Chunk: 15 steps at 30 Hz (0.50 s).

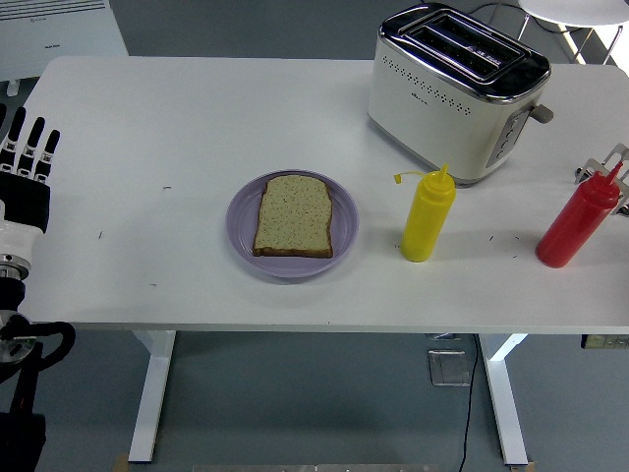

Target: Pick up the cup,pour liquid into bread,place the cup on the desk

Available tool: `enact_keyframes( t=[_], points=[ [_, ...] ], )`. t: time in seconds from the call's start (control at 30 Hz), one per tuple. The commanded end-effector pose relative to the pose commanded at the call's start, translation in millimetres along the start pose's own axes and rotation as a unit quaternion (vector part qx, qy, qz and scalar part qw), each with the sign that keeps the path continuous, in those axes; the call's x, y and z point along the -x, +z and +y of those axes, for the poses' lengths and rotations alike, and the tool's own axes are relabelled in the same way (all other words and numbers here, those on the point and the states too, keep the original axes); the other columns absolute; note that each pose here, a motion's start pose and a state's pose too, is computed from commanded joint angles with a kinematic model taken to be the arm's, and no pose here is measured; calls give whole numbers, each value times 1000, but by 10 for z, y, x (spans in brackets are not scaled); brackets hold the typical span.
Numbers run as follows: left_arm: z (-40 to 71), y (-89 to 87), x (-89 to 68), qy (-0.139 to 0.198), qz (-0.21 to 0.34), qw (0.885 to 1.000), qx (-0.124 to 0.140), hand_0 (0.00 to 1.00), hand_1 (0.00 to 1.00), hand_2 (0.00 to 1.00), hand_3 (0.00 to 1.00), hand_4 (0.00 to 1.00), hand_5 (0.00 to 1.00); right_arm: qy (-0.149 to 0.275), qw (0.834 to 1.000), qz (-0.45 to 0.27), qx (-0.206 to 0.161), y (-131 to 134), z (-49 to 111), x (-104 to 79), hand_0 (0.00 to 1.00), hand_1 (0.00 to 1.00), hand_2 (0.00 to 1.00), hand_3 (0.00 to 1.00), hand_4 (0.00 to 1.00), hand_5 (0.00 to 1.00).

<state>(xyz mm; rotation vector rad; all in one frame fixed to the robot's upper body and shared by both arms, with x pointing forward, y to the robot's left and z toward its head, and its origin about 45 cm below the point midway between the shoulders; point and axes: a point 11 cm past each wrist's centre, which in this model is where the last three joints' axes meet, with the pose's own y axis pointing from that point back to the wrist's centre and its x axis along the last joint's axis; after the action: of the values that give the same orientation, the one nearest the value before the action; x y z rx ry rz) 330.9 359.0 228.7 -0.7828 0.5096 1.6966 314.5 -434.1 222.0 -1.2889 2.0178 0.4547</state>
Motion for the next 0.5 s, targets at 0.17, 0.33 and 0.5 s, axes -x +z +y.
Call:
enact_keyframes(
  t=[0.17, 0.33, 0.5],
  points=[
    [6, -18, -1, 0, 0, 1000, -3, 802, 774, 792, 718, 483, 998, 2, 1000, 3, 2, 17, 15, -14, 784, 688, 709, 687, 505, 462],
    [13, -34, 2, -1, -1, 1000, -5, 802, 774, 792, 718, 483, 998, 3, 1000, 8, -1, 0, 18, -21, 784, 687, 709, 688, 505, 462],
    [20, -47, 0, -1, -3, 1000, -8, 802, 773, 792, 718, 483, 998, 0, 1000, 15, -3, -21, 18, -11, 783, 686, 709, 689, 507, 461]
  ],
)
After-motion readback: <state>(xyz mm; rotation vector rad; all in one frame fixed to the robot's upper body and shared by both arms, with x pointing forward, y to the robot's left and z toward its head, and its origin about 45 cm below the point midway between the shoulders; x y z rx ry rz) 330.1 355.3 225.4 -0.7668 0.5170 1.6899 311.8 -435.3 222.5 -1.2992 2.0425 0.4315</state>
